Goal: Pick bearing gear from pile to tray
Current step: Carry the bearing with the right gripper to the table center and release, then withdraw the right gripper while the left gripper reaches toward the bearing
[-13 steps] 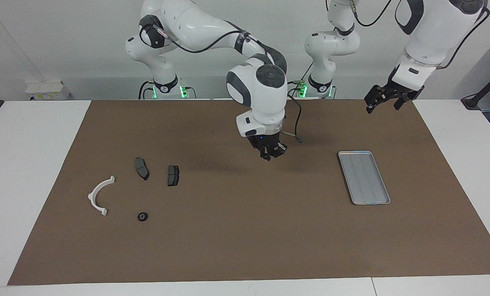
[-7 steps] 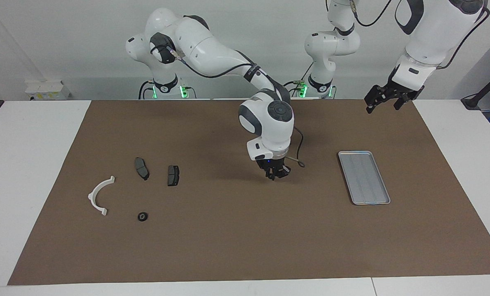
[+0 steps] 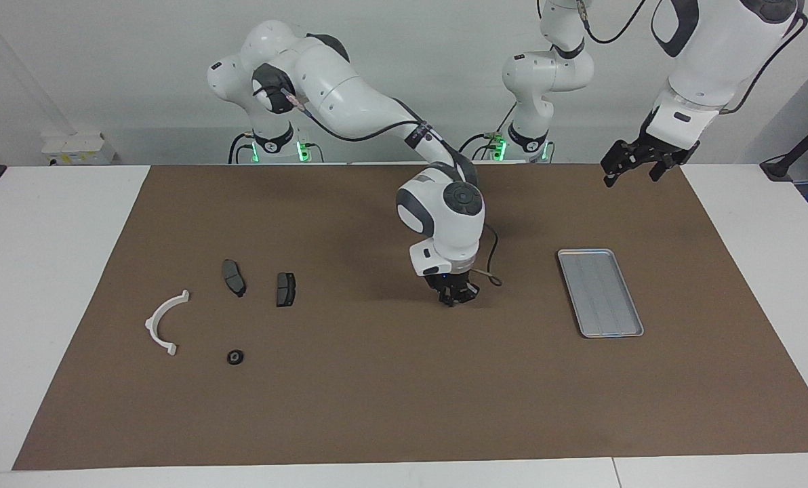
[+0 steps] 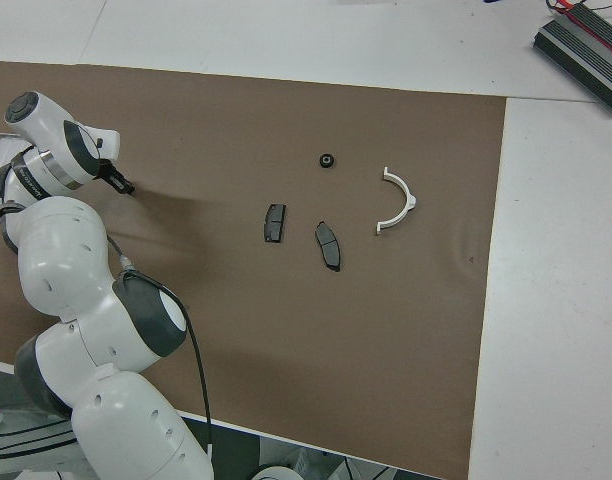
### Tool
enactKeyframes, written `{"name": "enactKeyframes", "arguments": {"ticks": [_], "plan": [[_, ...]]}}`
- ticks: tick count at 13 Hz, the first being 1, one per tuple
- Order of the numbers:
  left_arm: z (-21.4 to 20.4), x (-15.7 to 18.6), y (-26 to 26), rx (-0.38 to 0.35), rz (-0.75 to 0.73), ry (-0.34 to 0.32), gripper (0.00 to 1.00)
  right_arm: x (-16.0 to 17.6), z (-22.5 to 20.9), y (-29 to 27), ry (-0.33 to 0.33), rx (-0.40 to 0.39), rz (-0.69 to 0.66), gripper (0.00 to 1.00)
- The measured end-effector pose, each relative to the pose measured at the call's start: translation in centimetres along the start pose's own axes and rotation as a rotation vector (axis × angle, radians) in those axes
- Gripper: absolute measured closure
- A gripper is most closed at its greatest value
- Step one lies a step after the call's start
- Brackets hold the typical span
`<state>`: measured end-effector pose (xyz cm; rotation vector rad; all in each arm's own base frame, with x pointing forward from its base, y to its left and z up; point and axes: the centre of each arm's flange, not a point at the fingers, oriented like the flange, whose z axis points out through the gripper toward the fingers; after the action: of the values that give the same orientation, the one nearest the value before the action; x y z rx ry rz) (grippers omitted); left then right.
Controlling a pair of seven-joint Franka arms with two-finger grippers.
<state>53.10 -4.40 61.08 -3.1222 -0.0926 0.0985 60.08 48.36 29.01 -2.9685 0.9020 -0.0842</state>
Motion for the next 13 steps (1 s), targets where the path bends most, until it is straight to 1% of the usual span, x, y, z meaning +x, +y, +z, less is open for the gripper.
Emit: {"name": "enactKeyframes", "arguments": {"ticks": [3, 4, 5, 6, 7, 8, 9, 10, 13], "plan": [[0.0, 0.0, 0.0, 0.000, 0.000, 0.000, 0.00, 0.0, 0.0, -0.1, 0.003, 0.004, -0.002, 0.76], [0.0, 0.0, 0.0, 0.000, 0.000, 0.000, 0.00, 0.1, 0.0, 0.0, 0.008, 0.002, -0.003, 0.69], [0.0, 0.0, 0.0, 0.000, 0.000, 0.000, 0.00, 0.3, 0.0, 0.1, 0.013, -0.006, -0.002, 0.60], [0.0, 0.0, 0.0, 0.000, 0.000, 0.000, 0.00, 0.9, -0.1, 0.4, 0.015, -0.023, 0.004, 0.48], [0.0, 0.0, 0.0, 0.000, 0.000, 0.000, 0.00, 2.2, -0.8, 0.8, 0.020, -0.042, 0.020, 0.35], [0.0, 0.0, 0.0, 0.000, 0.000, 0.000, 0.00, 4.3, -2.2, 1.6, 0.027, -0.054, 0.025, 0.22], [0.0, 0.0, 0.0, 0.000, 0.000, 0.000, 0.00, 7.1, -4.2, 2.7, 0.028, -0.063, 0.001, 0.12], [0.0, 0.0, 0.0, 0.000, 0.000, 0.000, 0.00, 10.7, -7.0, 4.6, 0.026, -0.074, -0.050, 0.01], [0.0, 0.0, 0.2, 0.000, 0.001, 0.000, 0.00, 20.7, -14.6, 12.6, -0.001, -0.108, -0.250, 0.00]]}}
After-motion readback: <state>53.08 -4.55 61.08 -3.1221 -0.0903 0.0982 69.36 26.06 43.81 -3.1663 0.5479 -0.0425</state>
